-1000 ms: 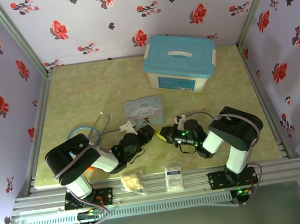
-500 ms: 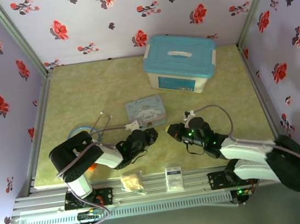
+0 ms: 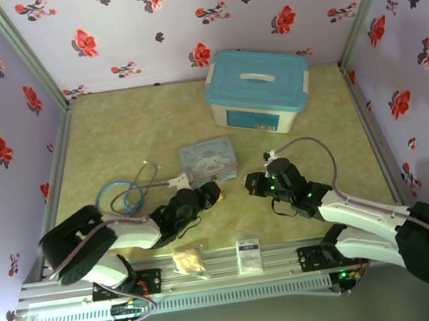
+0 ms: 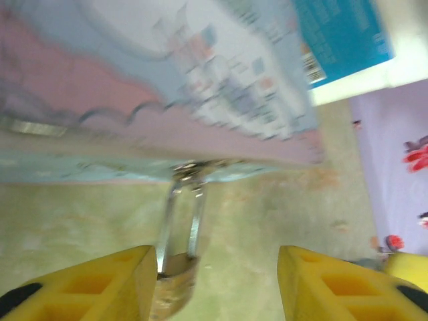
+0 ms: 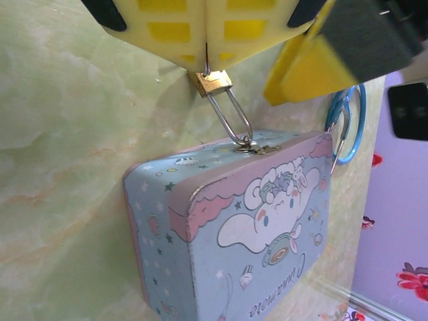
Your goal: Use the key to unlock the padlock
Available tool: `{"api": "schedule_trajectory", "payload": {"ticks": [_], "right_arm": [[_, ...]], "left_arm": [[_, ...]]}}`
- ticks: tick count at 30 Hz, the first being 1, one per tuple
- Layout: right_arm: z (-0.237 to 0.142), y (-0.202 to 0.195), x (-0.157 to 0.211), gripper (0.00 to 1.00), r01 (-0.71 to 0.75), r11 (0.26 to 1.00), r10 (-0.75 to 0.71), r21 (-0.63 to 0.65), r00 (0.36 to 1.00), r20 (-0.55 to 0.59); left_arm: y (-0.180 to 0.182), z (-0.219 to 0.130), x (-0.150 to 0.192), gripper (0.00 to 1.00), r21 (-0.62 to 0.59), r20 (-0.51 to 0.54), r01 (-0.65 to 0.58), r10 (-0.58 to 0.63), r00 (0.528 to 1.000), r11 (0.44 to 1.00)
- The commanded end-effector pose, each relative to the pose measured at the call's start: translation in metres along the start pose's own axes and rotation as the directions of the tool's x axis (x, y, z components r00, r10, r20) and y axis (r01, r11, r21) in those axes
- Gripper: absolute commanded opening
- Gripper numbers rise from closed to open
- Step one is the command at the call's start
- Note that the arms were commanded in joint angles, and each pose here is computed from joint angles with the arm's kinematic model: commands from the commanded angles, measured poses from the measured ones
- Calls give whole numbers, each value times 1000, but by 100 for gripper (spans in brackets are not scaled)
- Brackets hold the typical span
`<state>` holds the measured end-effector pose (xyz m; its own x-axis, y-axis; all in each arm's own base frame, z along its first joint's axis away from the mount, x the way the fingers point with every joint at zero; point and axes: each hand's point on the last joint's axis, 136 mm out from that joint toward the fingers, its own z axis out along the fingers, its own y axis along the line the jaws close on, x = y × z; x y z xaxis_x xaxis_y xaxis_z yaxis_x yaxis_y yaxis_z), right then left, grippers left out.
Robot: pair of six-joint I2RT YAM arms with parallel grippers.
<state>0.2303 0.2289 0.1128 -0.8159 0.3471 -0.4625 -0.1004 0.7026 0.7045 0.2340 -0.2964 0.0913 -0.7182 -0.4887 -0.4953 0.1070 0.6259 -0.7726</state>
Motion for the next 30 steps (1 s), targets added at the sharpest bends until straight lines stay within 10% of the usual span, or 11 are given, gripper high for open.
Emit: {"api": "schedule_trajectory", "payload": {"ticks": [1,12,18,30], "right_arm": [[0,24,-12,0,27,996,-24,-80,999,33],[-12,71,-29,0,34,950,-3,-310,995,100],[-1,-2,2,0,71,997,-70,38,997,-29],[-20,-65,51,0,39,989,-25,144,995,-101]], "left_arm": [[-27,-14,-19,49,36,55,-107,105,993,994],[-80,-18,-21,52,200,-27,131,-128,991,971],[-85,-18,-20,53,178,-26,52,-48,998,983],[-74,-4,-8,49,162,-36,39,-33,999,986]]}}
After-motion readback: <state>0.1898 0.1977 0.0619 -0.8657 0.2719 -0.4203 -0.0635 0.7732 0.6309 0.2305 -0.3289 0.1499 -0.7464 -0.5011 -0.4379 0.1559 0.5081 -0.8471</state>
